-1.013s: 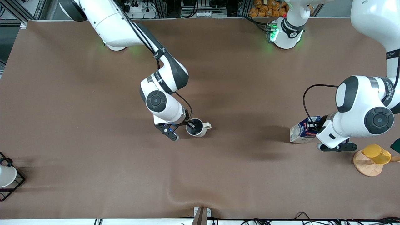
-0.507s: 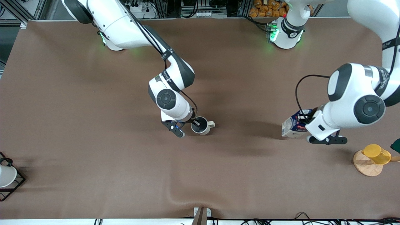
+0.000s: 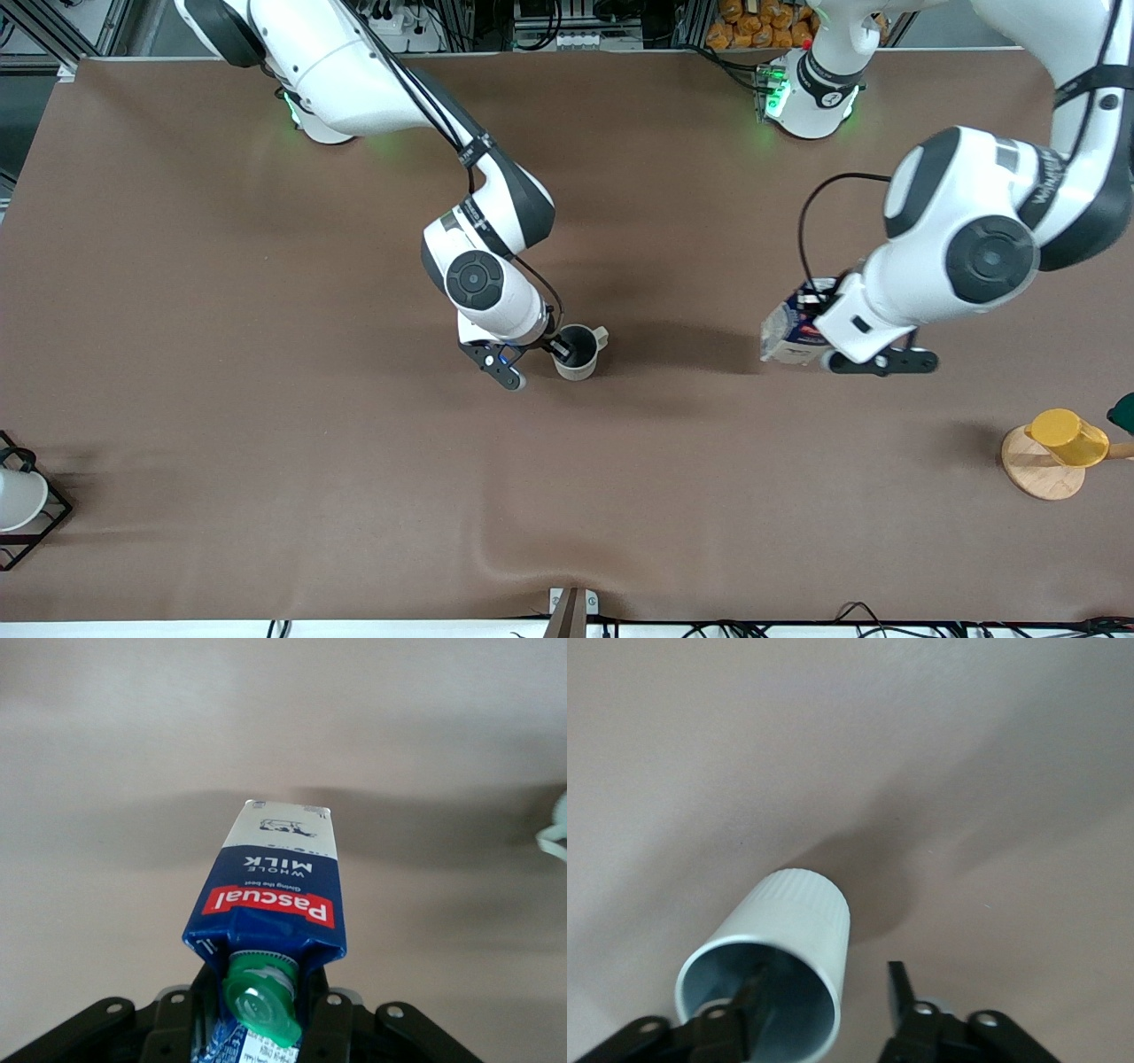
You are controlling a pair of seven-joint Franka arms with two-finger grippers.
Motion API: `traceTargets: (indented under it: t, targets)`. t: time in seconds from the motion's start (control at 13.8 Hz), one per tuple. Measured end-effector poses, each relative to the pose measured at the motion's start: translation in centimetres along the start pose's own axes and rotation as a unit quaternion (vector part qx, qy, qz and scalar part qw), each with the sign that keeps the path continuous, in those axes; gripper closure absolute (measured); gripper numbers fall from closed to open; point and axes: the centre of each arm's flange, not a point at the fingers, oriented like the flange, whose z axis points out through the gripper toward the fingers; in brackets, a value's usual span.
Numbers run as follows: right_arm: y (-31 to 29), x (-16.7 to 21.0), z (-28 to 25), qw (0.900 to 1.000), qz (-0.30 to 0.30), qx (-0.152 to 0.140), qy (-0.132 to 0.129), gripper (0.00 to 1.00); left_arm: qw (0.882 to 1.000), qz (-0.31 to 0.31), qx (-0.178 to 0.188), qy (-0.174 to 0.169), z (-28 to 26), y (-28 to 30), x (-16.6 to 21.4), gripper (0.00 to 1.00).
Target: Place milk next to cup
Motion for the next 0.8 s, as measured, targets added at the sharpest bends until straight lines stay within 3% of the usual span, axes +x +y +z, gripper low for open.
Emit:
traceTargets:
  t: [0.22,0.43,0.8]
  targets:
    - [0.7,2.1,-7.0,0.999,0.013,-0.029,-0.013,0.03,1.0,-0.029,-0.008,0.004,-0.8,5.9,-2.7,0.59]
    - [3.2,6.4,-15.3,1.0,0.012,-0.018,-0.002,0.0,0.999,-0.039,-0.01,0.004,-1.0,11.2,-5.6,0.56]
    - [11.9,17.3,-24.1,0.994,-0.096,-0.04,0.016,0.0,1.0,-0.03,-0.004,-0.002,0.5,18.2,-8.8,0.57]
